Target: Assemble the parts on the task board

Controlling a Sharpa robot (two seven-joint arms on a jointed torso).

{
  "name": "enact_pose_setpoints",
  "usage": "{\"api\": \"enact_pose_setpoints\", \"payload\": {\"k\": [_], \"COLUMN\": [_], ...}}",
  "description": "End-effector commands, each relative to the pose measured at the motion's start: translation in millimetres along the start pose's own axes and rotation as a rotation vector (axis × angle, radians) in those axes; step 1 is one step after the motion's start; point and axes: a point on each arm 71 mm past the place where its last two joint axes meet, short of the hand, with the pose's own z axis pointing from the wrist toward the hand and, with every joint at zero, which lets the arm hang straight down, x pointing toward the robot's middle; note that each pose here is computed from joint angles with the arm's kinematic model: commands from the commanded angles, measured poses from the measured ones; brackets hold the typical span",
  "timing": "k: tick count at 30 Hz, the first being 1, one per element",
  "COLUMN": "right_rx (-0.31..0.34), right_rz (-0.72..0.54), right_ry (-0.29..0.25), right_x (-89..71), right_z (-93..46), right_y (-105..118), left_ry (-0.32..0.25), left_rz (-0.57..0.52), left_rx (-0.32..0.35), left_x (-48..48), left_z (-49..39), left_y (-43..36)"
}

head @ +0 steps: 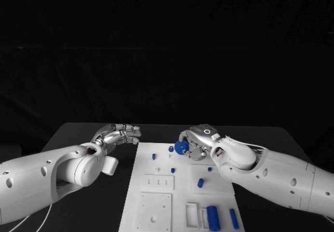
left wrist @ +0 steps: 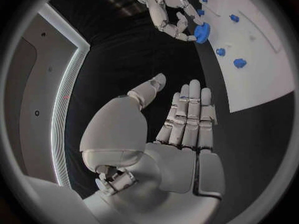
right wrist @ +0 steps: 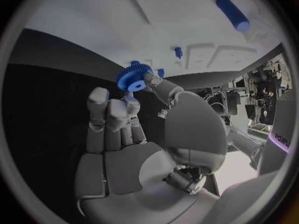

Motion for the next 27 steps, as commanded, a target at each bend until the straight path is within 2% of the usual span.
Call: {"api": "enact_pose_setpoints", "payload": {"k": [1, 27], "right_rx": [-0.018, -0.072], "right_rz": [-0.051, -0.064], "right_ry": [-0.022, 0.038], "right_x": [-0.8, 25.9], "right_z": [2.8, 22.2], "right_y": [9, 42], "left_ry": [0.011, 0.044], "left_rz": [0.001, 0.013], "left_rx": [0.013, 0.023], "left_x": [3.2, 12.8], "left_z": [0.3, -5.6], "left_y": [-2.7, -5.1]}}
